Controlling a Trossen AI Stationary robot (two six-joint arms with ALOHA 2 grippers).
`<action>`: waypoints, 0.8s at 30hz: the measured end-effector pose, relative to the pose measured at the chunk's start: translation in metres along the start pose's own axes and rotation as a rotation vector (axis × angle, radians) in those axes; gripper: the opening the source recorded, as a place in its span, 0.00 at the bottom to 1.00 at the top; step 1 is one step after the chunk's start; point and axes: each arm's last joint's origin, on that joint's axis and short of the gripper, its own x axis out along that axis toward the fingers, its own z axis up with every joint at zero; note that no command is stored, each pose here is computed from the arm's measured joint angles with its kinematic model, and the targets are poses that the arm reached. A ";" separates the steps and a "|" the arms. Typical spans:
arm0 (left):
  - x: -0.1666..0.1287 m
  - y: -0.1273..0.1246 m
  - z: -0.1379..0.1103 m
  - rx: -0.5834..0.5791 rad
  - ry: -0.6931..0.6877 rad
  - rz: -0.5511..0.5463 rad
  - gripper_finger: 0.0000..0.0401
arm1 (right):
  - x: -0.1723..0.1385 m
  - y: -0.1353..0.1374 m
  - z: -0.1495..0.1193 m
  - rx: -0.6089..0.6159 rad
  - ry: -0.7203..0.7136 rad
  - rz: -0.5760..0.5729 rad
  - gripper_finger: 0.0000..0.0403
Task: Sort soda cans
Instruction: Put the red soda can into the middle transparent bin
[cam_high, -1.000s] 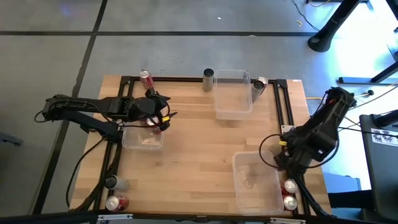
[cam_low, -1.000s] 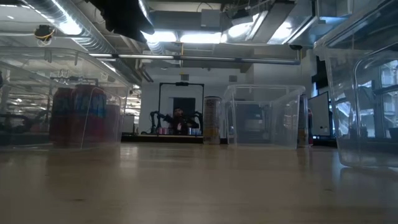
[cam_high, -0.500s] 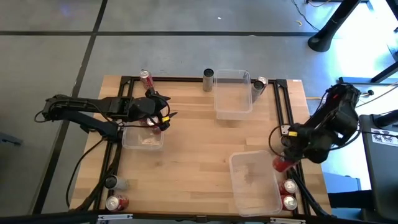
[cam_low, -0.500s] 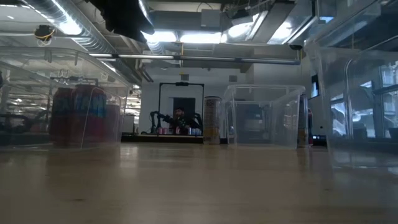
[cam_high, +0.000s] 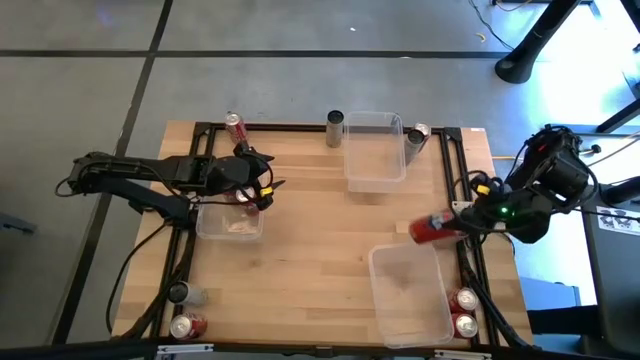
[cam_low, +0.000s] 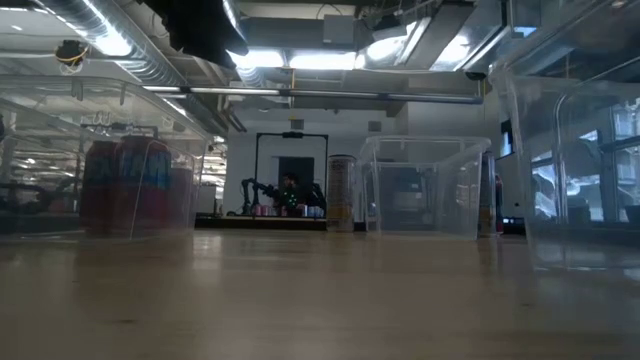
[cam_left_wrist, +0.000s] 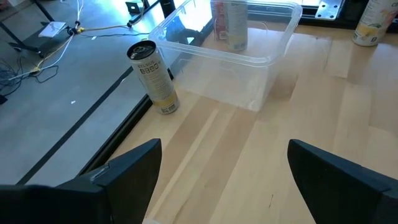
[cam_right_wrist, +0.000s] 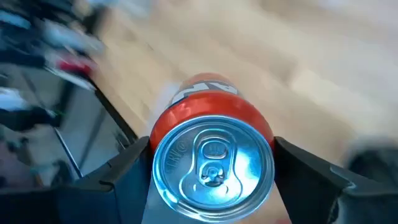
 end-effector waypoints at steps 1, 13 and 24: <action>0.000 0.000 0.000 0.000 0.000 0.000 0.84 | 0.000 0.003 0.001 -0.030 -0.048 0.025 0.69; 0.000 0.000 0.000 0.001 0.000 0.000 0.84 | 0.041 0.052 0.005 -0.500 -0.560 -0.092 0.69; 0.000 -0.003 0.000 -0.115 0.015 -0.111 0.84 | 0.148 0.087 0.067 -0.893 -0.239 -0.276 0.69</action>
